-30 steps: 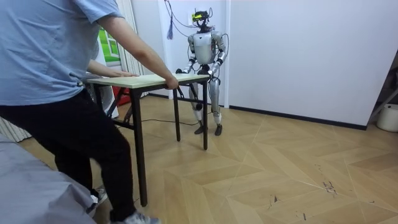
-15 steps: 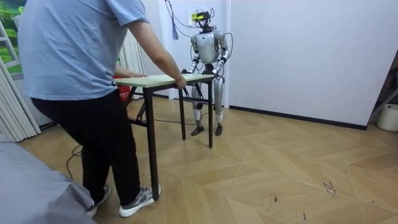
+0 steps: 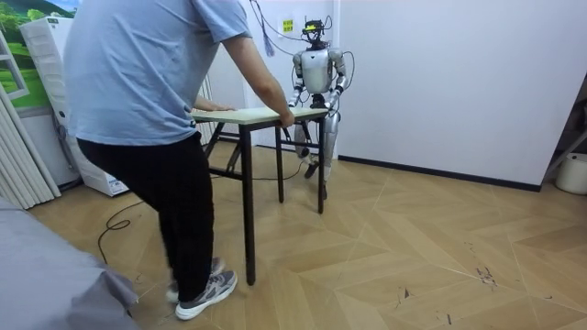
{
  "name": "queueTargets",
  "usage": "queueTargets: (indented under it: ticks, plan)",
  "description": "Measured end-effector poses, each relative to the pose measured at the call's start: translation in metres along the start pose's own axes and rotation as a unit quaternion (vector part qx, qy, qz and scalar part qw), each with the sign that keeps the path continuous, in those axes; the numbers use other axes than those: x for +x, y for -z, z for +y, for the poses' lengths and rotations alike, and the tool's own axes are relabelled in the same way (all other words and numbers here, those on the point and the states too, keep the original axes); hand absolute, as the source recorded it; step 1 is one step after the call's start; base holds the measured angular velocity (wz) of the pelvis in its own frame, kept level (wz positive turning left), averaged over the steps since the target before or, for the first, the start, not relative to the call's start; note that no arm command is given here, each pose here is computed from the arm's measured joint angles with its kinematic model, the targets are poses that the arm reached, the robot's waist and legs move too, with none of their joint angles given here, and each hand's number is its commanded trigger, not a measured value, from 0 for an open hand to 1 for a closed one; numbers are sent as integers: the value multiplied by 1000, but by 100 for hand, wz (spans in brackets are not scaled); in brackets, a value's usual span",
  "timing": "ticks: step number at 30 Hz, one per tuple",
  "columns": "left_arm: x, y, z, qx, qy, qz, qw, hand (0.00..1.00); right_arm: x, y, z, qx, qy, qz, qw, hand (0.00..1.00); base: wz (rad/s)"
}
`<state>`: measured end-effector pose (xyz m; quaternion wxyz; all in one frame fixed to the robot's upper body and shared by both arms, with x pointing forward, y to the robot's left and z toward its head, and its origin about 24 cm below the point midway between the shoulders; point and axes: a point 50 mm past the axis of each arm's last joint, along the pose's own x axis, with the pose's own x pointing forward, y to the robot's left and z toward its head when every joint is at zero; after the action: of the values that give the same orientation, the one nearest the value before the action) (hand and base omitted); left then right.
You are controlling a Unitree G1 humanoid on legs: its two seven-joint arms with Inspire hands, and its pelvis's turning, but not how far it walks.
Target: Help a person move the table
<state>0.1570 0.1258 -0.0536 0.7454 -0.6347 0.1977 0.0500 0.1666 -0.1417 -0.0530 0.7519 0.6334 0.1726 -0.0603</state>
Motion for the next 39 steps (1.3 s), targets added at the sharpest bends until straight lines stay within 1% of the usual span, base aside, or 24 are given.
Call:
queueTargets:
  ticks: [2, 8, 12, 15, 17, 18, 20, 22, 25, 31, 34, 36, 38, 39]
  plan:
    - [1, -4, -4, 4, 10, -7, 1000, 100, 3, 1, 3, -3, -6, 1, 1000, 100, -27]
    - [1, -11, -9, 16, 20, -16, 1000, 100, 6, 7, 7, 4, -13, 3, 1000, 100, -6]
    - [0, -12, -8, 25, 19, -17, 999, 100, 5, 12, 6, 10, -10, 5, 1000, 100, 11]
    - [-2, -10, -4, 27, 11, -12, 1000, 100, 3, 10, 3, 9, -5, -1, 1000, 100, 0]
    - [0, -9, -6, 29, 15, -11, 999, 100, 1, 10, 2, 13, -3, -4, 1000, 100, -11]
    - [0, -9, -6, 27, 15, -12, 999, 100, 1, 9, 2, 12, -3, -5, 1000, 100, 0]
    - [-7, -7, 2, 10, -1, -18, 1000, 100, 0, 10, -2, 3, 4, 6, 1000, 100, -37]
    - [-11, -5, 7, -4, -8, -21, 1000, 100, -1, 9, -2, -7, 7, 10, 1000, 100, -37]
    - [-15, -3, 11, -7, -18, -22, 1000, 100, -1, 10, -3, -18, 8, 17, 1000, 100, 9]
    - [-16, 1, 12, -14, -22, -16, 1000, 100, -3, 7, -4, -29, 9, 15, 999, 100, 16]
    - [-12, 1, 8, -14, -14, -12, 1000, 100, -3, 4, -3, -25, 6, 2, 1000, 100, 34]
    - [-14, 5, 11, -26, -20, -13, 999, 100, -4, 1, -4, -32, 8, 7, 999, 100, 7]
    - [-19, -3, 11, -22, -6, -25, 999, 100, -6, 13, 3, -32, -10, 13, 999, 100, 29]
    - [-17, 1, 9, -31, 2, -24, 999, 100, -9, 10, 5, -37, -16, 9, 999, 100, 51]
